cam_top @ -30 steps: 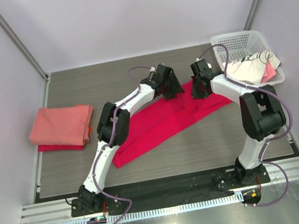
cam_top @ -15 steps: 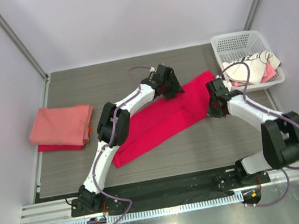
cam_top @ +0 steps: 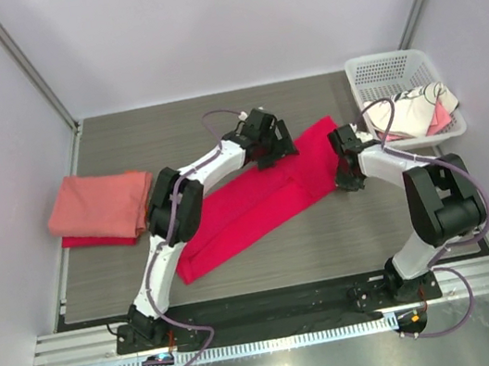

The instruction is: Fold and stack the t-shirts

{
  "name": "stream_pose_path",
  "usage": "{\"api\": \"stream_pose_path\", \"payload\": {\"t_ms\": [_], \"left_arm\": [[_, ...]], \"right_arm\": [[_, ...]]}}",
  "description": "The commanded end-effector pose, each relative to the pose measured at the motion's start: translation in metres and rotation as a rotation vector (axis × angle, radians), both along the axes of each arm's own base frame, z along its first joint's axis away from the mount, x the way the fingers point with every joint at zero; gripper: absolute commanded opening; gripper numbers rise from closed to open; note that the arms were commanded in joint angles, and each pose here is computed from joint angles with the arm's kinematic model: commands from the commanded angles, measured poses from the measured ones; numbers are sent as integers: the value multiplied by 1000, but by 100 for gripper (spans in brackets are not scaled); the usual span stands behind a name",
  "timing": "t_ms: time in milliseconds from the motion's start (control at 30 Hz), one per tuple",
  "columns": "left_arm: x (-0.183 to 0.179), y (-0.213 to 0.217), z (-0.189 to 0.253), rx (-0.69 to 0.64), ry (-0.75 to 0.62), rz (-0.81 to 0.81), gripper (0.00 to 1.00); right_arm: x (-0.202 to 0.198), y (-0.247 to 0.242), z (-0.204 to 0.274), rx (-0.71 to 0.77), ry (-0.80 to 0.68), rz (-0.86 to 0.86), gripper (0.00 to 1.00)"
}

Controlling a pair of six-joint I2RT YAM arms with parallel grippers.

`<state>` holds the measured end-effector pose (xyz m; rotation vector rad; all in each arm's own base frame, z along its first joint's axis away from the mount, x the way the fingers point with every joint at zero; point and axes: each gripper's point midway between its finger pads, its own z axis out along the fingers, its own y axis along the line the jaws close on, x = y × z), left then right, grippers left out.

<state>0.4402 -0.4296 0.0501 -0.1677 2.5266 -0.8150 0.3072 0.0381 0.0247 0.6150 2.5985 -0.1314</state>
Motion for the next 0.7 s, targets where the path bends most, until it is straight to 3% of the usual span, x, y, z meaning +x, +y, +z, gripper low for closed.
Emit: {"api": "stream_pose_path", "payload": {"t_ms": [0,33,100,200,267,300,367,500,533,567,667], "left_arm": [[0,36,35,58,-52,6,84],[1,43,44,62,-70,18,93],[1,68,71,74,-130,44,100],[-3,109,105,99,-199,89,100],[-17,136,98,140,-182,107,100],[-20,154,122,141,-231,135,100],[-41,186,106,220,-180,163,100],[-92,224,102,285,-153,161,99],[-103,226,97,285,-143,141,98],[-120,234,79,313,-107,122,98],[-155,245,72,341,-105,75,96]], "right_arm": [[29,-1,2,-15,-50,-20,17],[37,0,3,-15,-54,-16,17],[44,3,-8,-10,-26,-11,16],[68,11,-7,17,-39,-4,15],[93,21,-8,42,-46,15,14],[119,33,7,82,-98,36,14],[143,44,-7,117,-79,55,16],[239,91,-3,267,-155,123,27],[271,111,41,323,-227,168,32],[275,122,19,345,-174,187,36],[285,139,84,330,-286,265,52]]}}
